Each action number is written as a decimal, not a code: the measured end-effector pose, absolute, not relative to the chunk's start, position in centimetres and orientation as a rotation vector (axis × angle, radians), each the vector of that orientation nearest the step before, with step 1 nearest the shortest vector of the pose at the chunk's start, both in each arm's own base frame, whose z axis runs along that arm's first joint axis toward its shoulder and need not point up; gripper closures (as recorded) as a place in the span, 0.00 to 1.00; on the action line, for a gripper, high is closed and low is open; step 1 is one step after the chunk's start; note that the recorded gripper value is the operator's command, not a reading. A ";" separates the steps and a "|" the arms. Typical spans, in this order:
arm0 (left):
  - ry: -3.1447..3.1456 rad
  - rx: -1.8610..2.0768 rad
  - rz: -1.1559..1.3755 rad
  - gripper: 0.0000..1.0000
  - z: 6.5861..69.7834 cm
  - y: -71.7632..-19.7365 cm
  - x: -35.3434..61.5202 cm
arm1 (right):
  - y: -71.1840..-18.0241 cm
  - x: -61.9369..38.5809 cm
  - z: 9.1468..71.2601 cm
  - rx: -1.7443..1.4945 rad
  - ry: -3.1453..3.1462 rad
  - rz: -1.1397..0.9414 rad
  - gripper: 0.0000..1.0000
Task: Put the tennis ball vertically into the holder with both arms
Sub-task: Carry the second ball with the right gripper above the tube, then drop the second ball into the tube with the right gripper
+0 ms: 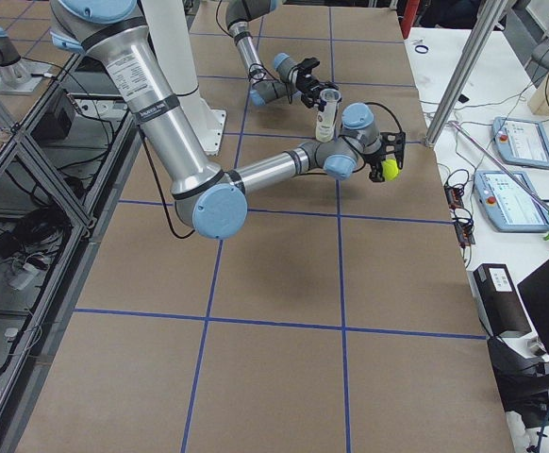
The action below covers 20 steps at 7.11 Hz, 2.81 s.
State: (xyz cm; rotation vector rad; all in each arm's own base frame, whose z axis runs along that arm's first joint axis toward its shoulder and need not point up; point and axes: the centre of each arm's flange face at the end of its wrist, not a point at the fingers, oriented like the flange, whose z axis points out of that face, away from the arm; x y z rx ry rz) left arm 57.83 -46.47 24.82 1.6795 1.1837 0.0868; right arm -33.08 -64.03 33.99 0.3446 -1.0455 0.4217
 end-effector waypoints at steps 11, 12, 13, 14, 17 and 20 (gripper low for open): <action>1.185 1.674 0.089 0.01 25.0 -46.4 58.0 | -48.4 -45.3 7.2 0.426 -0.811 -0.099 1.00; 1.184 1.674 0.090 0.01 25.0 -46.4 58.0 | -48.0 -45.8 6.8 0.426 -0.809 -0.113 1.00; 1.184 1.675 0.090 0.01 25.0 -46.4 58.0 | -47.6 -46.1 6.3 0.425 -0.807 -0.121 0.95; 1.184 1.675 0.090 0.01 25.0 -46.3 58.0 | -47.4 -46.4 5.9 0.424 -0.804 -0.125 0.74; 1.185 1.675 0.089 0.01 24.9 -46.3 58.0 | -47.2 -46.7 5.5 0.429 -0.797 -0.125 0.16; 1.185 1.674 0.089 0.01 25.0 -46.3 58.0 | -47.1 -46.7 5.1 0.436 -0.800 -0.126 0.02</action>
